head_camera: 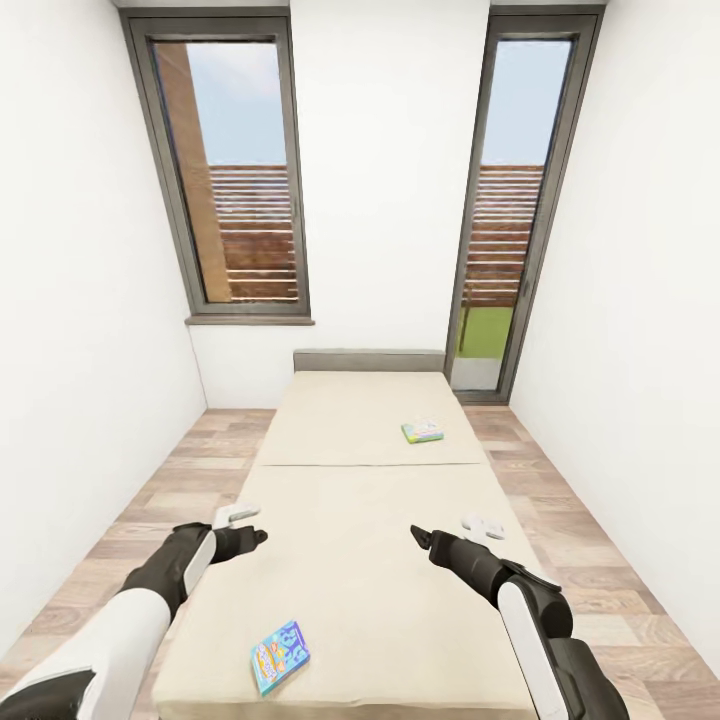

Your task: Put all the toys in the child's room - the three board games (two on the bed and one on the table), the two jigsaw puzzles on the table, and the tennis ball on the table - inside the toy box on the table in the child's room.

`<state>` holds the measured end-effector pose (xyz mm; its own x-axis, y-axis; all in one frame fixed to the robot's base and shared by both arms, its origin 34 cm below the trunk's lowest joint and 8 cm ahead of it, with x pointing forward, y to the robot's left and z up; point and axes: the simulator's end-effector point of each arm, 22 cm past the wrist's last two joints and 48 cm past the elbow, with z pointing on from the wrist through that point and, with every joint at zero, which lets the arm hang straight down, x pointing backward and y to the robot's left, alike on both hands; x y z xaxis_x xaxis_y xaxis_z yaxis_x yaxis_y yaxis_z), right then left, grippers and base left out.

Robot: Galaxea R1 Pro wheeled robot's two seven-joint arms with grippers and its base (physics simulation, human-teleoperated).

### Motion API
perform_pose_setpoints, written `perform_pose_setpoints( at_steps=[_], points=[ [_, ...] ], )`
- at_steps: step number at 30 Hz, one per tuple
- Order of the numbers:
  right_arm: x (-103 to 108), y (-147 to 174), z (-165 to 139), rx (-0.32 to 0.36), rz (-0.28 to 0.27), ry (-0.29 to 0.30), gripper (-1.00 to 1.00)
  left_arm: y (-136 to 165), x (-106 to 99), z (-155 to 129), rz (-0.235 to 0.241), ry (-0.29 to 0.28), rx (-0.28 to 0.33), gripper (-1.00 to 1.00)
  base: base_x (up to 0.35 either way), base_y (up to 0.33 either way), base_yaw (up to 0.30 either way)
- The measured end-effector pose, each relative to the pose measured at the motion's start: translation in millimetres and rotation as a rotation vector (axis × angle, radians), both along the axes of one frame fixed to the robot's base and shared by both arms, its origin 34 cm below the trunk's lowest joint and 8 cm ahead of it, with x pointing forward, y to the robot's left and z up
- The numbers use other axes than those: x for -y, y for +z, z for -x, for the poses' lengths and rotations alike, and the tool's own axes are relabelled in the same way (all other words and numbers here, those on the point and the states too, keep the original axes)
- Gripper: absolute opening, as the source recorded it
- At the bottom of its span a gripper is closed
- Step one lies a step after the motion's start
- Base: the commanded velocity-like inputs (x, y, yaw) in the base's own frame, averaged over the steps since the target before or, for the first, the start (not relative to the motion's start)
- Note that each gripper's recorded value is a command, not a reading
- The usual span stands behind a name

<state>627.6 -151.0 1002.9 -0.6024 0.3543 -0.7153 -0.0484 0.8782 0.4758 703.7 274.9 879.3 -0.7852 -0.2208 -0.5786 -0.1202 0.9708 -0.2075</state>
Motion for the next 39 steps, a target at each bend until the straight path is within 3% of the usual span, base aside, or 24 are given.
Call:
perform_pose_setpoints(
  at_steps=[5,14,39],
  points=[
    [-0.3,0.9,0.1,0.002,0.001,0.000,1.00,0.0,14.0,-0.6,-0.018,-0.037,0.000,1.00,0.095,-0.002,0.000],
    [-0.1,-0.7,0.1,-0.001,0.003,0.000,1.00,-1.7,21.7,-0.2,-0.040,-0.069,-0.004,1.00,0.137,-0.037,0.000],
    [-2.9,-11.7,1.6,-0.026,0.004,0.005,1.00,-13.6,23.9,5.4,-0.042,-0.076,-0.039,1.00,0.048,-0.043,0.000]
  ],
)
